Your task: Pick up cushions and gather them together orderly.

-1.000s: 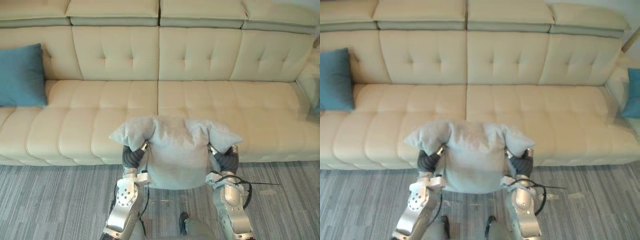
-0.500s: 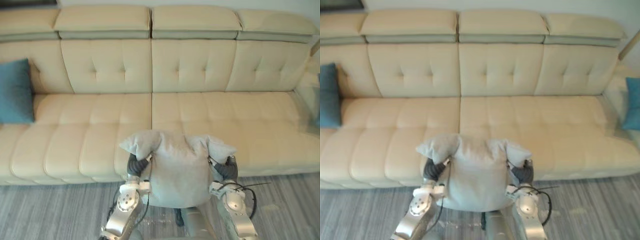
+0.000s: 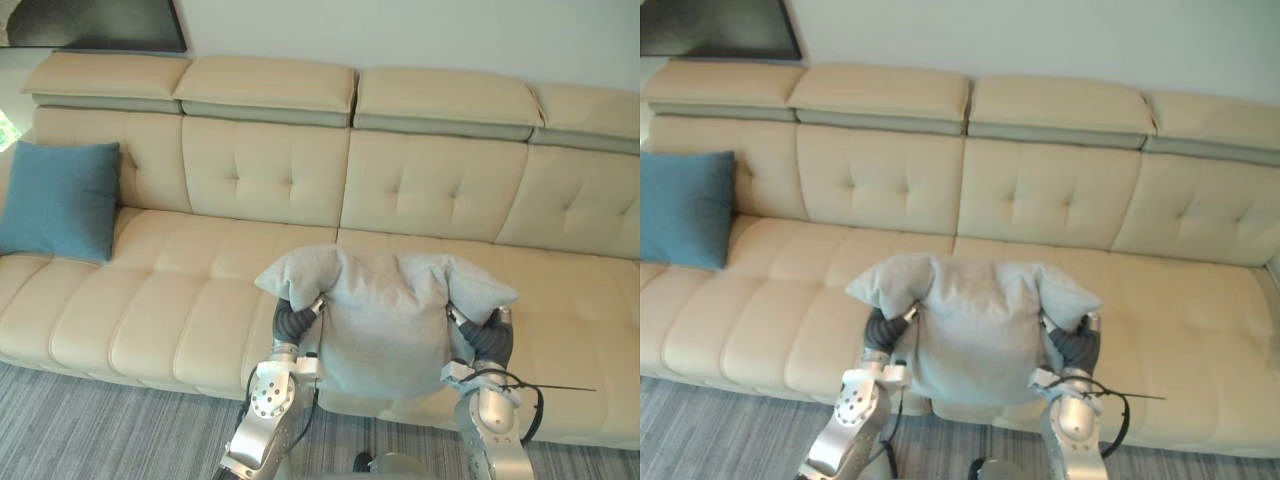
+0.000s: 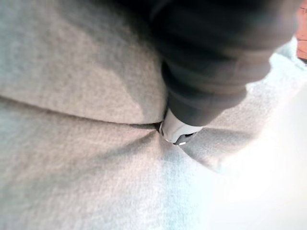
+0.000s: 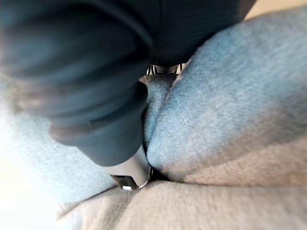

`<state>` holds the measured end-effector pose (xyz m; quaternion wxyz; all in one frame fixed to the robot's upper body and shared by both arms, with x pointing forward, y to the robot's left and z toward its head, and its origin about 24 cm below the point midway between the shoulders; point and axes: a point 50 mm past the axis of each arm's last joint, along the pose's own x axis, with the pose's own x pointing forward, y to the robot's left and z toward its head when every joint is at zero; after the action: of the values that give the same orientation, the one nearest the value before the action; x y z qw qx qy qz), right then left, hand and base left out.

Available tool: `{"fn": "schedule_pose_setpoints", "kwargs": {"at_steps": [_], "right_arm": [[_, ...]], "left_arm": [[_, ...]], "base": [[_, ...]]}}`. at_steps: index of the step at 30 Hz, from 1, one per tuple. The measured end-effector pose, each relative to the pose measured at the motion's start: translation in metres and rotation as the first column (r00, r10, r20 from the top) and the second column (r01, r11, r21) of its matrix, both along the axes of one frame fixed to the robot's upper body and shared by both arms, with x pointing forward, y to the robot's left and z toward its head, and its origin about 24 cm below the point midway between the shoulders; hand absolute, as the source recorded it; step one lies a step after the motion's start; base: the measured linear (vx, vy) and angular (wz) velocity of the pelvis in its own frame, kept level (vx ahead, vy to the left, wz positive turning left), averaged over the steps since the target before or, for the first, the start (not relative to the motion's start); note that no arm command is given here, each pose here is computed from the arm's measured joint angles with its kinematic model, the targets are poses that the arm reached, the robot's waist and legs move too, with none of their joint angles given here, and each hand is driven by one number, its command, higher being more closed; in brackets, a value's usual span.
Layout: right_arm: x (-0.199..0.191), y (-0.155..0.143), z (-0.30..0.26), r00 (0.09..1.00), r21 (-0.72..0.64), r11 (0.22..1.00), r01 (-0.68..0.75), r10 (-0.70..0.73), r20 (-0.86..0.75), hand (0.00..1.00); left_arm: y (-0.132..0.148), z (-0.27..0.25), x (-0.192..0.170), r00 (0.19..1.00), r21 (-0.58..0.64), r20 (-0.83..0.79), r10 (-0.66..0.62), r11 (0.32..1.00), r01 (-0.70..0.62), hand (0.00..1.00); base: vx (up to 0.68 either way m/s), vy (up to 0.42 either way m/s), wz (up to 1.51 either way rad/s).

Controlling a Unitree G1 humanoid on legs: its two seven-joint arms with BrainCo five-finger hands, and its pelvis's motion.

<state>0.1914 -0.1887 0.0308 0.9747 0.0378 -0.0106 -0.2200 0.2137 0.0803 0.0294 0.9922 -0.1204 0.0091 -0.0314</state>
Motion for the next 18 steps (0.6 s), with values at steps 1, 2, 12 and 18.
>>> {"fn": "schedule_pose_setpoints", "kwargs": {"at_steps": [1, 2, 12, 18], "right_arm": [[0.0, -0.001, -0.003, 1.0, -0.002, 1.0, 0.0, 0.0, -0.015, 1.0], [0.0, -0.001, -0.004, 1.0, -0.001, 1.0, 0.001, -0.001, -0.018, 1.0], [0.047, 0.006, 0.011, 0.997, -0.051, 0.997, -0.063, 0.065, 0.051, 1.0], [0.112, 0.023, 0.089, 0.947, -0.164, 0.985, -0.055, 0.103, 0.303, 1.0]], "left_arm": [[-0.001, 0.0, -0.001, 1.0, -0.001, -0.002, -0.004, 1.0, 0.004, 1.0], [-0.001, 0.0, -0.001, 1.0, -0.001, -0.002, -0.005, 1.0, 0.005, 1.0], [0.008, 0.012, 0.02, 0.997, 0.092, 0.072, -0.007, 0.996, 0.001, 1.0], [0.011, 0.077, 0.074, 0.945, 0.106, 0.316, 0.079, 0.987, -0.118, 1.0]], "base": [[0.03, 0.126, -0.17], [0.03, 0.123, -0.21], [-0.01, 0.039, -0.19], [-0.09, 0.02, -0.2]]}}
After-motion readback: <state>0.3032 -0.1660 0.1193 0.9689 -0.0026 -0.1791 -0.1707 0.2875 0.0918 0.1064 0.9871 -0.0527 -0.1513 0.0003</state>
